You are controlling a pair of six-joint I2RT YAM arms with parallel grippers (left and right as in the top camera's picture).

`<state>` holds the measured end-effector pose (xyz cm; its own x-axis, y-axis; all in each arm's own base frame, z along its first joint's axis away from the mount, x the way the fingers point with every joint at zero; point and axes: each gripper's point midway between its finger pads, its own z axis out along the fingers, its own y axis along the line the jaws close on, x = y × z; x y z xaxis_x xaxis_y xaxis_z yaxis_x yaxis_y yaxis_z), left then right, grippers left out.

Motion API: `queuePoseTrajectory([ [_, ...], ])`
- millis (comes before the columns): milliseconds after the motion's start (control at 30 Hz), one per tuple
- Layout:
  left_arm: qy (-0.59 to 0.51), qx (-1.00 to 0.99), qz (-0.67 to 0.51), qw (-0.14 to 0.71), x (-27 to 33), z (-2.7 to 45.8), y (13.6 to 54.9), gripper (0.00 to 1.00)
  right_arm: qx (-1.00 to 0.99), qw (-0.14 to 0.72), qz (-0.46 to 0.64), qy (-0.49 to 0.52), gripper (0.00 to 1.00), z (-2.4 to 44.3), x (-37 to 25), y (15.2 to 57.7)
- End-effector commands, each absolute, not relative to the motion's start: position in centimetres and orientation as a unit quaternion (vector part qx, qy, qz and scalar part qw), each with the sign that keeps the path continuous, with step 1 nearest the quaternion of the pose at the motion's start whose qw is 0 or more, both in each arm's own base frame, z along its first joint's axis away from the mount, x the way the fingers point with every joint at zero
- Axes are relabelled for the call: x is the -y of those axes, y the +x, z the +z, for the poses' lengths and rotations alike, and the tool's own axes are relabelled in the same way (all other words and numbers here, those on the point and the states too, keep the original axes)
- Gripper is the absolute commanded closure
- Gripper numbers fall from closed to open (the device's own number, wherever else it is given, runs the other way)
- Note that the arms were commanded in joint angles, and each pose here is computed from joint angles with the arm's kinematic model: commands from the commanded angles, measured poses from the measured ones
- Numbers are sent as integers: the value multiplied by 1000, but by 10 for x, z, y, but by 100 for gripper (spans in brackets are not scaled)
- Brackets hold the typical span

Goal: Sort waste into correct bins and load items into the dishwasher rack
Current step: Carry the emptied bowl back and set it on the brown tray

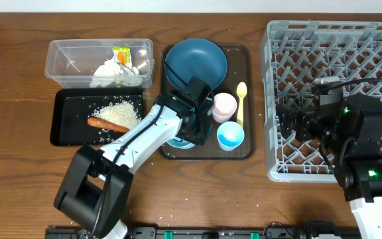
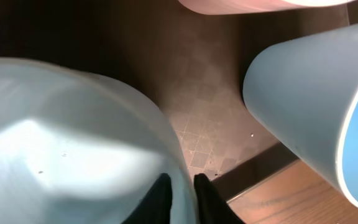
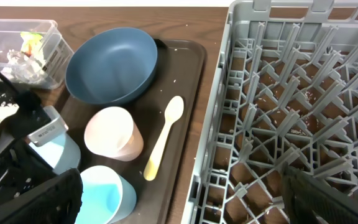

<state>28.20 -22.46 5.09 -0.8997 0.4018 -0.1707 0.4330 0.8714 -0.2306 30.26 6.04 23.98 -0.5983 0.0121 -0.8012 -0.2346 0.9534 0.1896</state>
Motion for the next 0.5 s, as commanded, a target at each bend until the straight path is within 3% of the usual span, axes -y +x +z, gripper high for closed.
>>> queuePoseTrajectory([
  [0, 210, -967, -130, 66, 225, 54, 285, 76, -878, 454, 140, -64, 1, 249, -59, 304],
  [200, 207, -965, -139, 84, 230, 77, 293, 67, -878, 454, 140, -64, 1, 249, -59, 304],
  [467, 210, -954, -155, 145, 236, 124, 307, 43, -878, 454, 140, -64, 1, 249, -59, 304],
])
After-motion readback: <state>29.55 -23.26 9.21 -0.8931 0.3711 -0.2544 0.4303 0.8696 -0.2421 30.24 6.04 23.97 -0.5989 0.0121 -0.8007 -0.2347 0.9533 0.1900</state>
